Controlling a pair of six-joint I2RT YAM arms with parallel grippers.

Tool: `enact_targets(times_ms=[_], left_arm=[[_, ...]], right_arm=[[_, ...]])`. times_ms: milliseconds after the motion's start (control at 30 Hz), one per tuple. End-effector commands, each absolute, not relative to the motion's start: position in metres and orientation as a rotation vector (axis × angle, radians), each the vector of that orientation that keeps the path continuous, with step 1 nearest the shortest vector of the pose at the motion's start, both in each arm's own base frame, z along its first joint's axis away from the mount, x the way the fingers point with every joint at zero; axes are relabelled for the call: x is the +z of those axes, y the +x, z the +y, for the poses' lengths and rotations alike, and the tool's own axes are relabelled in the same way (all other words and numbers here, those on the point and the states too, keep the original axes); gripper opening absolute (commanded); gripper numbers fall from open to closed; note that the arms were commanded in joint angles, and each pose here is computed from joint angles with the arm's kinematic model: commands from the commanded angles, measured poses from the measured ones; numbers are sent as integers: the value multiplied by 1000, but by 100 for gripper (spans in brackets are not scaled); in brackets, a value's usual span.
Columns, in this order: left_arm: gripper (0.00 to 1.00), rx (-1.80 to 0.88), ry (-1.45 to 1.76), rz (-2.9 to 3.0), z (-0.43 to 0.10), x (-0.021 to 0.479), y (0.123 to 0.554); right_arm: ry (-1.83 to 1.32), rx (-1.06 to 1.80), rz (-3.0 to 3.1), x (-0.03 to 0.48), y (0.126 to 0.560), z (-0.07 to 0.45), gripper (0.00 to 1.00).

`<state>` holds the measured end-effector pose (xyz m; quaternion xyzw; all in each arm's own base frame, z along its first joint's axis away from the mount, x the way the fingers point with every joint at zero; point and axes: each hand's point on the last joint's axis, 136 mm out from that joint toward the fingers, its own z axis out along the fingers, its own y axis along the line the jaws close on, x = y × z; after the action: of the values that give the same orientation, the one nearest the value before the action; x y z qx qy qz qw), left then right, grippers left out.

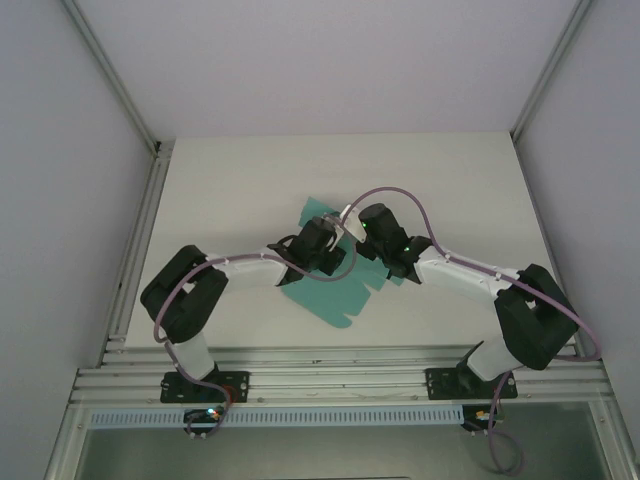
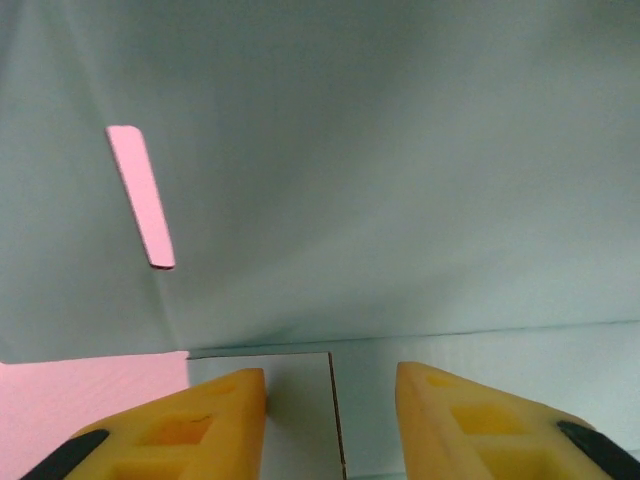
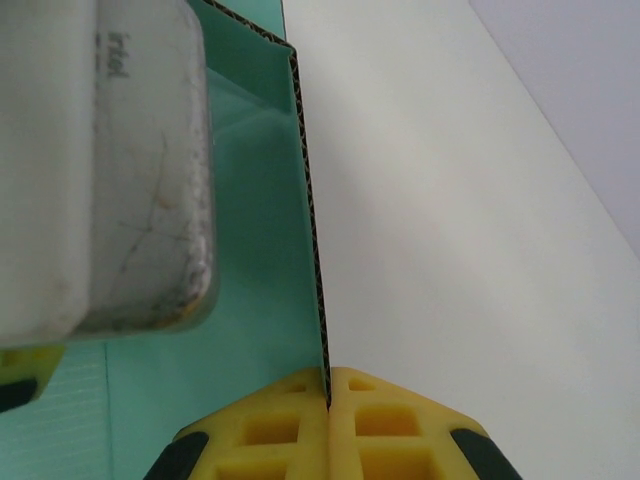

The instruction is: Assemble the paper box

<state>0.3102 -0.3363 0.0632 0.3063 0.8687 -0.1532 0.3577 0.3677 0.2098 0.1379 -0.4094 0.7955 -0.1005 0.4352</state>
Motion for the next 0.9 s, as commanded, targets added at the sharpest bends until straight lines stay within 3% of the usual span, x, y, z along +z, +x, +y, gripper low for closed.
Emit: enact_targets(times_ms=[0, 167, 433, 500, 633, 700, 767, 867], left_arm=[[41, -543, 776, 2258, -348, 58, 305], [48, -779, 688, 2236, -336, 72, 306], [65, -731, 651, 2182, -312, 118, 297], [73, -707, 591, 2171, -296, 132, 295], [79, -706, 430, 2211, -256, 139, 288], [70, -716, 339, 2253, -237, 132, 281], [53, -739, 299, 2293, -227, 122, 270], [42, -880, 312, 2320, -238, 111, 252]], right_arm=[[-992, -153, 1914, 158, 366, 226, 0], [-1006, -189, 1920, 154, 367, 221, 0], [-1012, -251, 1907, 157, 372, 213, 0], [-1020, -284, 1903, 159, 375, 210, 0], [-1035, -330, 1885, 165, 379, 206, 0], [-1039, -343, 1874, 169, 382, 207, 0], [-1053, -350, 1859, 172, 384, 208, 0], [-1067, -352, 1847, 174, 388, 213, 0]])
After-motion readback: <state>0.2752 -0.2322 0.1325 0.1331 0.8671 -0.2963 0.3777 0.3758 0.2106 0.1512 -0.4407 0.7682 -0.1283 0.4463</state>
